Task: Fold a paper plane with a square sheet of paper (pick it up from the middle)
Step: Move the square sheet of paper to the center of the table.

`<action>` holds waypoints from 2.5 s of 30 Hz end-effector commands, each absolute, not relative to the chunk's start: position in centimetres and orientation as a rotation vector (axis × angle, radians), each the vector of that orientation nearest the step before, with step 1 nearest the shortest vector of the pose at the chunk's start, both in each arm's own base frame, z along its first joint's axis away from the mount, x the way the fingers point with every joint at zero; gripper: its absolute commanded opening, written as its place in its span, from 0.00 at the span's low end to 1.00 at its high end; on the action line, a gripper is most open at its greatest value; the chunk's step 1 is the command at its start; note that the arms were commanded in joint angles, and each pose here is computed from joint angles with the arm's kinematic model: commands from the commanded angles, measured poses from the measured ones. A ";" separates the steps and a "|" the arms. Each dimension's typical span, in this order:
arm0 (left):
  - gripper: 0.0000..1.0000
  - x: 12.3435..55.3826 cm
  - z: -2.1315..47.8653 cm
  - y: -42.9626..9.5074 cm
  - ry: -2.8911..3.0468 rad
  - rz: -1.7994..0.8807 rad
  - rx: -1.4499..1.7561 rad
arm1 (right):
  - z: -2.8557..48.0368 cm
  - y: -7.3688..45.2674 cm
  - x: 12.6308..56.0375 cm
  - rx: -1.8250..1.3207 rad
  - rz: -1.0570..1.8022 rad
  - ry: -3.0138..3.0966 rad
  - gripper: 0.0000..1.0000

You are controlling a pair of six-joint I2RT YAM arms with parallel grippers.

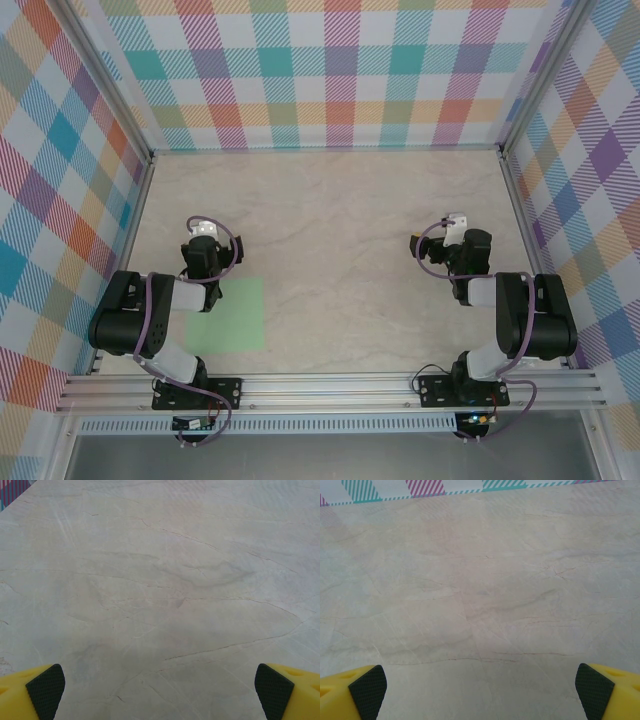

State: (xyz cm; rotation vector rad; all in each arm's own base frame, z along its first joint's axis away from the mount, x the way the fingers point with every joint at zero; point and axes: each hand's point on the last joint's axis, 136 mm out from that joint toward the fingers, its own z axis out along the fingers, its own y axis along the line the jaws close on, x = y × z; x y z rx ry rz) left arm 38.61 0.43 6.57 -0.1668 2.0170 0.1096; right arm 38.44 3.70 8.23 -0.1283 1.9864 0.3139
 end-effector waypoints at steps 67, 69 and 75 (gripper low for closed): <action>1.00 23.6 8.0 -5.1 2.609 -0.485 -0.897 | 15.8 14.3 29.4 0.282 1.000 2.541 1.00; 1.00 22.8 7.1 -5.2 2.649 -0.460 -0.899 | 15.4 14.7 29.0 0.281 1.016 2.557 1.00; 1.00 21.0 4.5 -6.0 2.752 -0.405 -0.898 | 13.2 15.8 27.4 0.289 1.039 2.641 1.00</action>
